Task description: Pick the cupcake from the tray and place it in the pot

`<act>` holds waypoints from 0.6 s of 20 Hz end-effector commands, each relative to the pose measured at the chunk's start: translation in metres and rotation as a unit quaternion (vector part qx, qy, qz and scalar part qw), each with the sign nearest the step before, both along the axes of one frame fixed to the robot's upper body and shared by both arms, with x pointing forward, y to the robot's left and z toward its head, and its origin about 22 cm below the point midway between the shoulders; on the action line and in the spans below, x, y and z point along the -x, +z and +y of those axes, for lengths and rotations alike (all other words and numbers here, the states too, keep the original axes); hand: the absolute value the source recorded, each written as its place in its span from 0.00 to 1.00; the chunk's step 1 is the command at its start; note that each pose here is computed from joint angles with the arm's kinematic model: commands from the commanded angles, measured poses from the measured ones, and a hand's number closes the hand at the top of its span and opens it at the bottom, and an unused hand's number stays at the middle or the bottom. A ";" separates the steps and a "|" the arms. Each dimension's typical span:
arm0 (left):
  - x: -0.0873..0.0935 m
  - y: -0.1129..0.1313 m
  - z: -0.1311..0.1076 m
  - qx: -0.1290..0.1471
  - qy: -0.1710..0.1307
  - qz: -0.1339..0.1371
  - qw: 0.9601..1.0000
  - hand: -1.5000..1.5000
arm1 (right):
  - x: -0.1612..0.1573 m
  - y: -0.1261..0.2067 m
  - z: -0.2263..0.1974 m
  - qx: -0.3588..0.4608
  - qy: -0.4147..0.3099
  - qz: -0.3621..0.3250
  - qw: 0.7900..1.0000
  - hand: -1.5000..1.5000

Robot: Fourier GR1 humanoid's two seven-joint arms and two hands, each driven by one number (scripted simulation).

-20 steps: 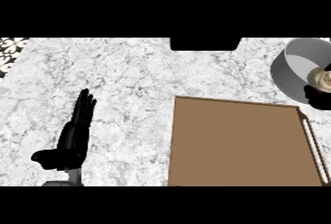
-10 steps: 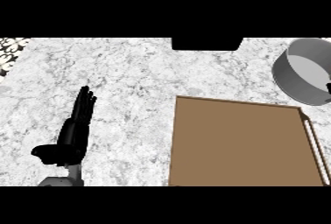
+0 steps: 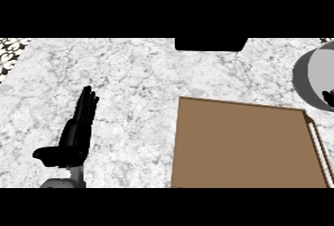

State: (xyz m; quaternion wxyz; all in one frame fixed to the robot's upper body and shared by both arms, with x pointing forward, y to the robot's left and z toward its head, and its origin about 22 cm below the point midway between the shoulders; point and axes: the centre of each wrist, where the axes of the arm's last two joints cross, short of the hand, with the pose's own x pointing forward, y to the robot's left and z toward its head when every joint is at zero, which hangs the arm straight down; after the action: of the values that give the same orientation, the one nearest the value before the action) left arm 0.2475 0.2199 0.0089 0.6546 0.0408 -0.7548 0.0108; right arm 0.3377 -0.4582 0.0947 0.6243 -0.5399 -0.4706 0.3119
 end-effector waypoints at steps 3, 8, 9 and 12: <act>0.014 -0.005 0.004 -0.003 -0.004 -0.002 1.000 0.50 | 0.004 -0.025 -0.022 -0.039 -0.048 0.092 0.994 0.00; 0.001 0.000 0.002 0.001 0.006 -0.003 1.000 0.50 | -0.004 -0.022 -0.019 -0.152 0.025 -0.028 0.988 0.00; 0.013 -0.006 -0.004 0.001 -0.004 0.012 1.000 0.50 | 0.000 -0.021 -0.023 -0.181 0.022 -0.068 0.981 0.00; -0.002 -0.003 -0.006 0.000 0.012 0.007 1.000 0.50 | -0.008 -0.007 -0.022 -0.263 0.034 -0.190 0.945 0.00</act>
State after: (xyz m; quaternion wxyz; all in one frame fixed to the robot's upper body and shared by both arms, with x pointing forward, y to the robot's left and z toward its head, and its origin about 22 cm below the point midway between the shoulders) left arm 0.2468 0.2178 0.0100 0.6570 0.0436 -0.7525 0.0137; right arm 0.3413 -0.4782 0.0784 0.6679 -0.4288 -0.5780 0.1897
